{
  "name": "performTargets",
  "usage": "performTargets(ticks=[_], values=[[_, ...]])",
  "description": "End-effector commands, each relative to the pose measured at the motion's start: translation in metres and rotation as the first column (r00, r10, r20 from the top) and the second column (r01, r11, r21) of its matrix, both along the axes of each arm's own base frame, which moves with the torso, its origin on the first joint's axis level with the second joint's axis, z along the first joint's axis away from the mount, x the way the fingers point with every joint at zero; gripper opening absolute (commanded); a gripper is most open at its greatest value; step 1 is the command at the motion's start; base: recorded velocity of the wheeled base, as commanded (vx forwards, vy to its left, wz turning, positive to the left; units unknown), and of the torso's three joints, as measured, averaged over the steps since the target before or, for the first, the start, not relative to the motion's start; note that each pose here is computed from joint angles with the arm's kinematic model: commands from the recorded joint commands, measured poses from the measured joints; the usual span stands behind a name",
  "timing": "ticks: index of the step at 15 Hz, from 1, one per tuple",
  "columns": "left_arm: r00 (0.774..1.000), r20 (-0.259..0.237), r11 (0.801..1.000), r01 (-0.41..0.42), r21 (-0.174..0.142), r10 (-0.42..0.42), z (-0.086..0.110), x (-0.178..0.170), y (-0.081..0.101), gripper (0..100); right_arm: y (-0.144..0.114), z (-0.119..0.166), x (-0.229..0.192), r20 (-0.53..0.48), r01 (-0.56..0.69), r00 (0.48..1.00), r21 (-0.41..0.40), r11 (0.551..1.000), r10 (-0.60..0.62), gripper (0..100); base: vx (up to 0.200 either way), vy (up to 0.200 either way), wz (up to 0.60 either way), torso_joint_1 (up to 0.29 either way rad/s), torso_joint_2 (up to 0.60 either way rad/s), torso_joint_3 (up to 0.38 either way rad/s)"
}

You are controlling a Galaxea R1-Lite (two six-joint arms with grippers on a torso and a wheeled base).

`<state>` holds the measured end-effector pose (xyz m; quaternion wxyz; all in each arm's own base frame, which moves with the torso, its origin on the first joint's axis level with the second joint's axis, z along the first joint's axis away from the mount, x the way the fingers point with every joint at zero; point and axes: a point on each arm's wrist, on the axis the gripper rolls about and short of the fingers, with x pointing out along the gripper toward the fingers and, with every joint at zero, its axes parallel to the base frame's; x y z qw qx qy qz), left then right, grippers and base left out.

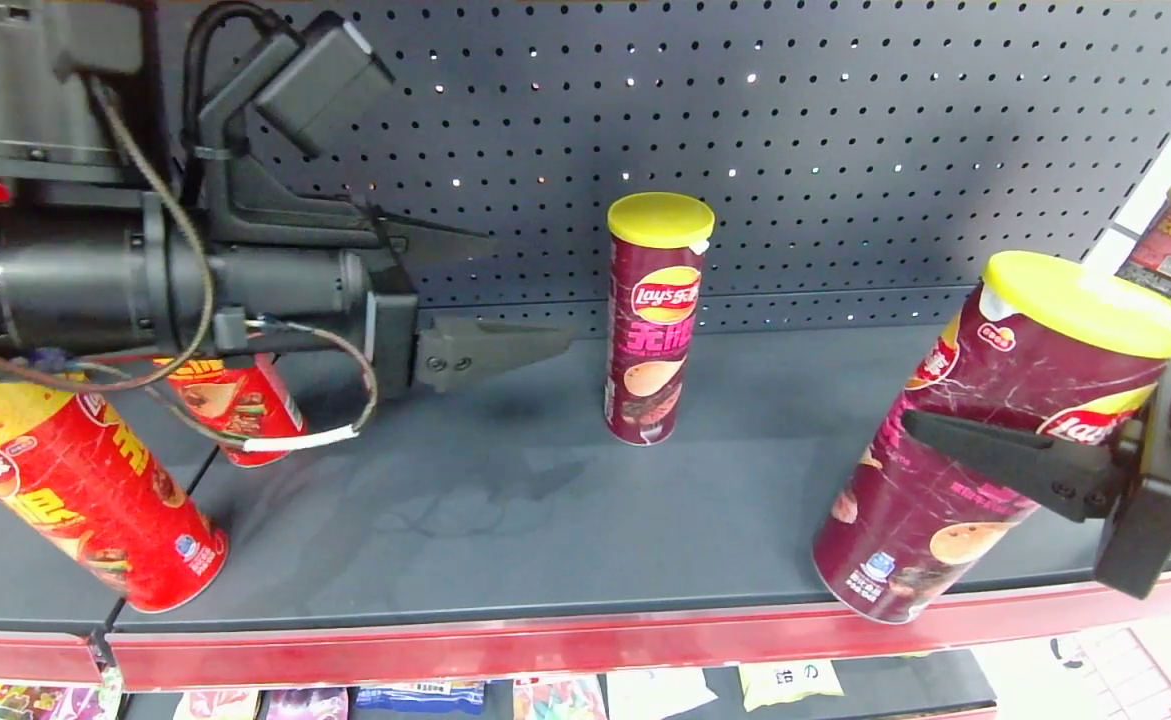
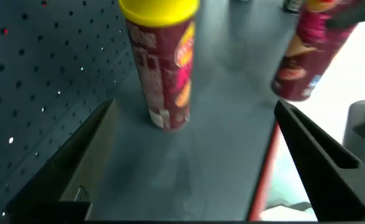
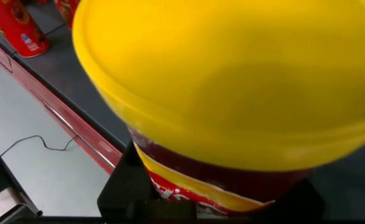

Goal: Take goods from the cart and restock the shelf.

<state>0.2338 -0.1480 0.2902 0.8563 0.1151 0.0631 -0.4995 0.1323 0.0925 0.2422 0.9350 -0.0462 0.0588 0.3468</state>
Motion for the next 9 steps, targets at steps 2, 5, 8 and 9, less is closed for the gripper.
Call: performTargets(ticks=[2,5,8,9], values=[[0.999,-0.052,0.999,0.009,0.033,-0.007,-0.020,0.035,-0.026,100,0.000,0.000,0.001,-0.002,0.005,1.000,-0.002,1.000,-0.005,0,0.000,0.000,0.00,0.000,0.00,0.000],[0.999,-0.034,1.000,0.002,0.024,-0.002,-0.024,0.055,-0.037,100,0.000,0.000,0.001,-0.003,0.007,1.000,-0.001,1.000,-0.007,0,0.000,0.000,0.00,0.000,0.00,0.000],[0.999,-0.038,0.999,0.019,0.028,-0.018,-0.028,0.061,-0.051,100,-0.002,0.000,0.003,-0.003,0.019,1.000,0.000,1.000,-0.019,0,0.000,0.000,0.00,0.000,0.00,0.000],[0.999,-0.040,0.999,0.025,0.027,-0.024,-0.028,0.060,-0.054,100,-0.002,0.000,0.004,-0.003,0.019,1.000,0.000,1.000,-0.019,0,0.000,0.000,0.00,0.000,0.00,0.000]])
